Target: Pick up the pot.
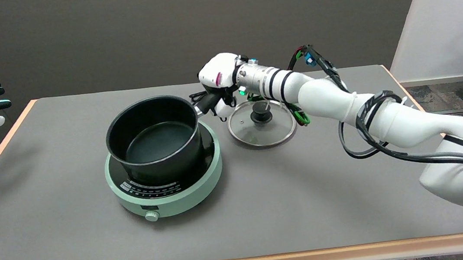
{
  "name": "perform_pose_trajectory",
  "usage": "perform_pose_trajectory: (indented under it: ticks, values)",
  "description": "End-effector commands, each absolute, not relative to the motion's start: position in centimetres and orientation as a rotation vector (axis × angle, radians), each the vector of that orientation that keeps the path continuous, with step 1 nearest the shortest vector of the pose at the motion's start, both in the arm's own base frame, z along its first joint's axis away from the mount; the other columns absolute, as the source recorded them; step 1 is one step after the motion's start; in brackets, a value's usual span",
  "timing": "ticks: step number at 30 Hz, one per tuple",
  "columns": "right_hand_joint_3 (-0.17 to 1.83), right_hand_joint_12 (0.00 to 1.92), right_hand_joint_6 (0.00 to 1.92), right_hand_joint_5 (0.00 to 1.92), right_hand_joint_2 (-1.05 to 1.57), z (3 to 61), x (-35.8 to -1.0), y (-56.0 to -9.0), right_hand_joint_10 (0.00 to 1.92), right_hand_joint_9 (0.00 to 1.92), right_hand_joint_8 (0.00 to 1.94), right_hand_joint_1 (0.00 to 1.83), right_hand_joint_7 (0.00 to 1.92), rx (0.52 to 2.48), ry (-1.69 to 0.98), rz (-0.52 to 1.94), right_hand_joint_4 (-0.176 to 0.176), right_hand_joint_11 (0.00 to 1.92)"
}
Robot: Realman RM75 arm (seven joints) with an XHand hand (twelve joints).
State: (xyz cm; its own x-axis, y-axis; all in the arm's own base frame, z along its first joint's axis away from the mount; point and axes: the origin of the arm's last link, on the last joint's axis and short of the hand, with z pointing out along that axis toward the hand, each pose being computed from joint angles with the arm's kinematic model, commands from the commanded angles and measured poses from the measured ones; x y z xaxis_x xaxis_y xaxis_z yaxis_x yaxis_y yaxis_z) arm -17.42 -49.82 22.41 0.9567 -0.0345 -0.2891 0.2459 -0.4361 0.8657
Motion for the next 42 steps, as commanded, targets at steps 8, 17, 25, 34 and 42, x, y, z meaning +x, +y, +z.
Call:
perform_pose_trajectory:
  ticks: [8,17,25,34,42]
  values:
    - [1.24,1.77,1.77,1.77,1.15,26.3,-14.8,-49.5,1.77,1.77,1.77,0.82,1.77,1.928,0.078,-0.123,-0.086,1.77]
    - [1.23,1.73,1.73,1.73,1.18,28.9,-14.9,-48.8,1.73,1.73,1.73,0.83,1.73,1.874,0.02,-0.053,-0.094,1.73]
    - [1.22,1.72,1.72,1.72,1.2,32.2,-14.0,-47.6,1.72,1.72,1.72,0.83,1.72,1.811,0.005,0.01,-0.096,1.72]
    - [1.22,1.72,1.72,1.72,1.2,36.2,-11.4,-44.8,1.72,1.72,1.72,0.83,1.72,1.731,0.032,0.146,-0.096,1.72]
    - [1.22,1.73,1.73,1.73,1.22,38.7,-8.5,-41.6,1.73,1.73,1.73,0.83,1.73,1.673,0.095,0.262,-0.095,1.73]
